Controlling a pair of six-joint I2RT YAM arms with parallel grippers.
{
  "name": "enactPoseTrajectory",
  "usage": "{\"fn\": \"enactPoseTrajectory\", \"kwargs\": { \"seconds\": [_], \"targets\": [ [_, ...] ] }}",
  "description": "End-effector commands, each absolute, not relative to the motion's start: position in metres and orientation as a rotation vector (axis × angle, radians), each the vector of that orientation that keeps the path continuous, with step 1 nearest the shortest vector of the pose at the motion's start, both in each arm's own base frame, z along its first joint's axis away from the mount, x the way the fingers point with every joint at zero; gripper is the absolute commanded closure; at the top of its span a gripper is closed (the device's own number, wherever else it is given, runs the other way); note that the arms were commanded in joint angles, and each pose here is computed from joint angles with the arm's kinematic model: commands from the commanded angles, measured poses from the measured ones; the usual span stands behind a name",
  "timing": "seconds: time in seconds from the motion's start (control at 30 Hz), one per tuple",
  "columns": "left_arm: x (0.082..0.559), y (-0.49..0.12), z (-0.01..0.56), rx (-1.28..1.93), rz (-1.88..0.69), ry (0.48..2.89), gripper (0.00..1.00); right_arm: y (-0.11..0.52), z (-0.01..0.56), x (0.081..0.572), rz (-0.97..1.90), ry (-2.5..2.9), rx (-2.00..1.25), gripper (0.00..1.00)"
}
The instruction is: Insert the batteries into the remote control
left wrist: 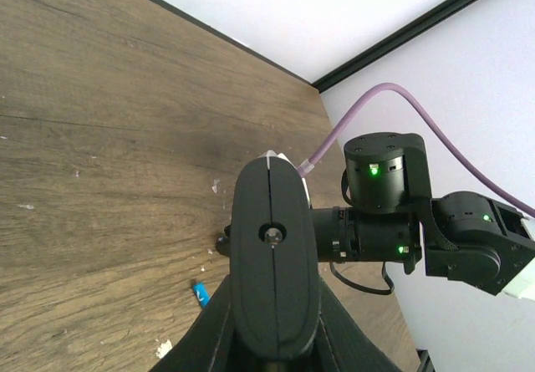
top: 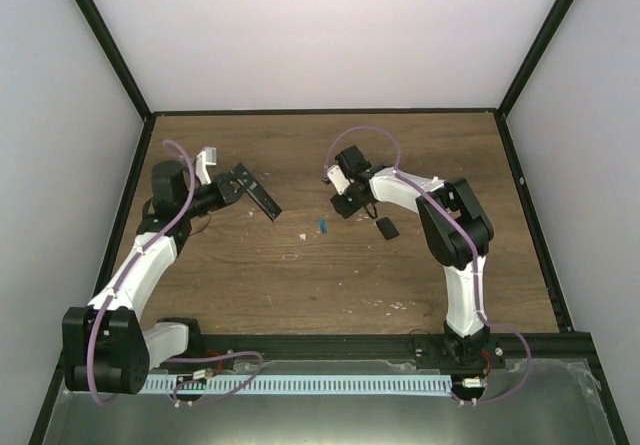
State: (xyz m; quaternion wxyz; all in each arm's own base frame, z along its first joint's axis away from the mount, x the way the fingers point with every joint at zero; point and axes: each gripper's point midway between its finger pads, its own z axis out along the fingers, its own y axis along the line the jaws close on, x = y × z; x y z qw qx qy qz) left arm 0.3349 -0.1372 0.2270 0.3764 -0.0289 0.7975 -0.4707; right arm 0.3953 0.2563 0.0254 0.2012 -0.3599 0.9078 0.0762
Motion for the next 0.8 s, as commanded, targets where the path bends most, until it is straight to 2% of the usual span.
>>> {"fn": "enactPoseTrajectory", "kwargs": {
  "seconds": [0.0,0.47,0.6,0.77],
  "targets": [
    [0.339,-0.137,0.243,-0.033,-1.204,1.995,1.0,0.241,0.013,0.399,0.155,2.586,-0.999,0.84],
    [0.336,-0.137,0.24,-0.063,-1.227,1.985,1.0,0.231,0.022,0.397,0.141,2.602,-0.963,0.94],
    [0.336,-0.138,0.237,-0.078,-1.251,1.973,1.0,0.237,0.036,0.395,0.209,2.583,-0.934,0.99],
    [0.336,-0.138,0.23,-0.111,-1.273,1.98,1.0,0.25,0.074,0.39,0.348,2.522,-0.88,0.99]
  ]
}}
